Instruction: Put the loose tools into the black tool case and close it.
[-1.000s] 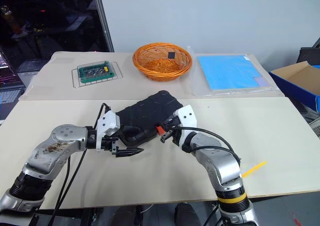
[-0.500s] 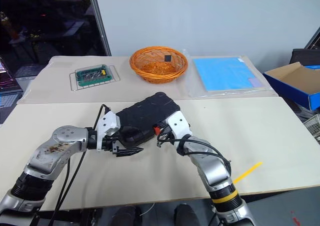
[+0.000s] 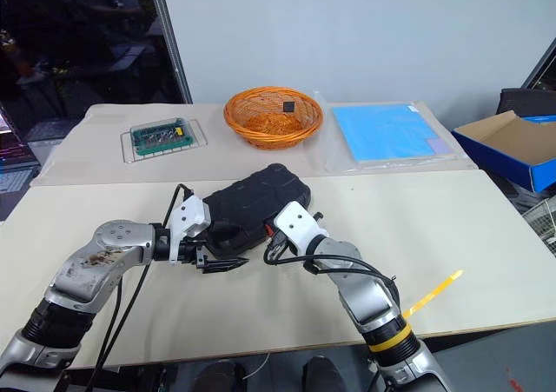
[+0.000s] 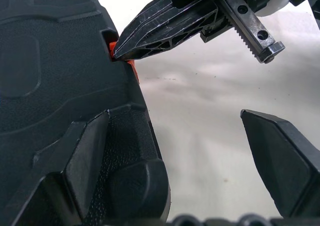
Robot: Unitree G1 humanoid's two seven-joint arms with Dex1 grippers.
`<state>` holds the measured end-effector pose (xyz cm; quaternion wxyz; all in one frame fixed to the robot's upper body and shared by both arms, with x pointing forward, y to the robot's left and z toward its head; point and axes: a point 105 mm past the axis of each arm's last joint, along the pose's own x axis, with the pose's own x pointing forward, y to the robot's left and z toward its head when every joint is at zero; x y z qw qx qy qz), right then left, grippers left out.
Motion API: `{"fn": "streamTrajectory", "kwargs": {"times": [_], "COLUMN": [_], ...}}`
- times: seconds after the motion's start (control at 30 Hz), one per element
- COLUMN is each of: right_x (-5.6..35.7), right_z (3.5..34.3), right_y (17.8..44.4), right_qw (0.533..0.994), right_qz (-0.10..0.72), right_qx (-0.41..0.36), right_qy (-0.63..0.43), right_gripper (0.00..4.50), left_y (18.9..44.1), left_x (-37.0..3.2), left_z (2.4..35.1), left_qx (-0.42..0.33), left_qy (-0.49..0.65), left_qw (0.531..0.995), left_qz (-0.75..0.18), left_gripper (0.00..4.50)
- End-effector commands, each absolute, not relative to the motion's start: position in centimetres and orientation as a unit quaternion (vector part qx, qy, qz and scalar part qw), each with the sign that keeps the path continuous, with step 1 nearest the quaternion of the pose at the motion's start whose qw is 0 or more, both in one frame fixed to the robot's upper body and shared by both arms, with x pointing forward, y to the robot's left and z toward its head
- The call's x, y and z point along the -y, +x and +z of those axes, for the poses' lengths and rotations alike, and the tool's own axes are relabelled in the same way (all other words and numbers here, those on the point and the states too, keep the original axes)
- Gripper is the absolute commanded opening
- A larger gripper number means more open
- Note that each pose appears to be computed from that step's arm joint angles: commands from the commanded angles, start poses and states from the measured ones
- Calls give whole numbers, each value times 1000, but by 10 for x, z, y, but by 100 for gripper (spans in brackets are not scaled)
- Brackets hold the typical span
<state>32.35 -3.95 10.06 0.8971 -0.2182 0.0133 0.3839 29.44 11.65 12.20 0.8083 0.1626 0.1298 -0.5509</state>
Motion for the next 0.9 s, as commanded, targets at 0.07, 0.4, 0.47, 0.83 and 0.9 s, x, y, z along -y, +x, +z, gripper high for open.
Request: {"fn": "streamTrajectory", "kwargs": {"times": [0.07, 0.4, 0.47, 0.83, 0.9], "right_x": [57, 129, 155, 209, 206], "right_z": [112, 165, 167, 175, 174], "right_y": [317, 218, 203, 175, 179], "right_qw": [918, 892, 894, 902, 903], "right_qz": [358, 428, 415, 373, 375], "right_qx": [20, -19, -54, -99, -91], "right_qy": [-168, -143, -162, -196, -191], "right_gripper": [7, 214, 289, 447, 447], "left_y": [292, 249, 238, 206, 204], "left_x": [-116, -146, -162, -210, -208], "left_z": [133, 169, 163, 143, 142], "left_qx": [-88, -49, -72, -137, -144], "left_qy": [136, 19, 24, 36, 34], "left_qw": [824, 842, 853, 881, 878], "left_qz": [-543, -538, -516, -451, -455], "left_gripper": [450, 450, 450, 450, 450]}}
